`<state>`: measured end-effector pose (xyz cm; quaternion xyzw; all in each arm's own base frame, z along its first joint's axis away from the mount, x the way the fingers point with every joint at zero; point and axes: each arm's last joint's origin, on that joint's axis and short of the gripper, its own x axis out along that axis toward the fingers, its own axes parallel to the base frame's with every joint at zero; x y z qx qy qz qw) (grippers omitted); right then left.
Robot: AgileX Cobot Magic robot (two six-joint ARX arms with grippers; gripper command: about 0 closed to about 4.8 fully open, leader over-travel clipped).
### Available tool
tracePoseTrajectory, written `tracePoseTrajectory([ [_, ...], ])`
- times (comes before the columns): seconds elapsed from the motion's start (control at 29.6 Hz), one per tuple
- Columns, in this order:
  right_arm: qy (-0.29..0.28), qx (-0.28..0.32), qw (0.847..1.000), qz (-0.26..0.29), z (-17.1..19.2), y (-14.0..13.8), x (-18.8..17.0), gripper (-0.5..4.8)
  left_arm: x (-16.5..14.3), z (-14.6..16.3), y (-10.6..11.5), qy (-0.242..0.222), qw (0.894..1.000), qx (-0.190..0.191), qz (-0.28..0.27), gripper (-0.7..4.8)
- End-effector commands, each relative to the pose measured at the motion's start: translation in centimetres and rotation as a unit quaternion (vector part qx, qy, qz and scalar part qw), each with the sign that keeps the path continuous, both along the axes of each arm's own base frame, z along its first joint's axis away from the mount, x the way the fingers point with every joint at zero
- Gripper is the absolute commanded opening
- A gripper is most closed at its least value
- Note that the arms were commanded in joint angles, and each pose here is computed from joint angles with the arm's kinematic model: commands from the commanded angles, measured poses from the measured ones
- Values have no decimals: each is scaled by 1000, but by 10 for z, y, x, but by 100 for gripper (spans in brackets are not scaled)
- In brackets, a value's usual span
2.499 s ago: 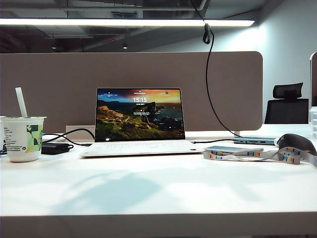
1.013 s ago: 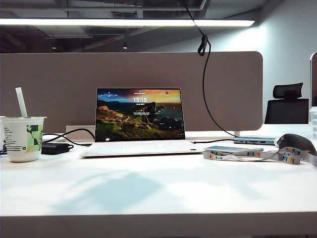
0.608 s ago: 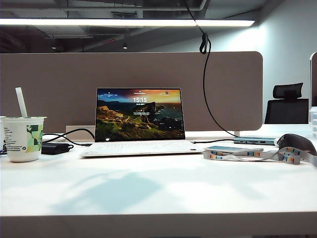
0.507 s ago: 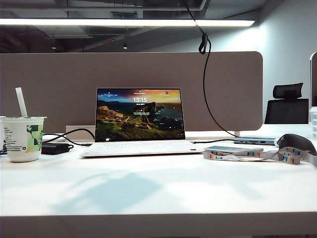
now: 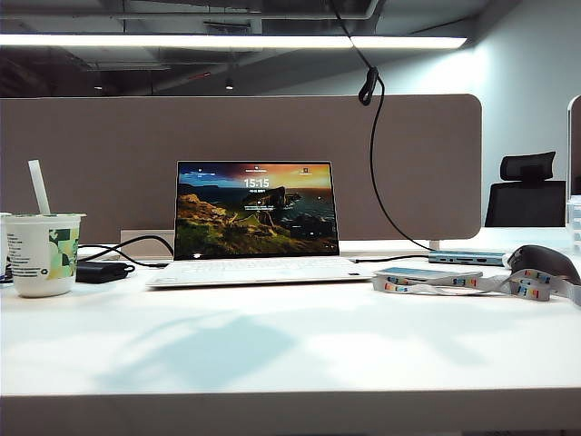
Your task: Pick up the black phone, pick up the charger plug, insert the charger plug into the phone's charging port, and finally place the connected phone back on the desk.
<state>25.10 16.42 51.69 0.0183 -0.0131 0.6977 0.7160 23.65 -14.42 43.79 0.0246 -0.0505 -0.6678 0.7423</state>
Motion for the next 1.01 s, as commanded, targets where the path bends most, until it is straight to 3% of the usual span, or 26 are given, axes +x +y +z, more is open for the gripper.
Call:
tracePoseTrajectory([
  [0.03,-6,3,1000,2,3,-1,-3,-1,-4,7,1,-26,1000,-11,-4,-6],
  [1.01,-1,-3,1000,4,1,1,-4,-1,-4,8,1,-23,1000,-12,-2,-6],
])
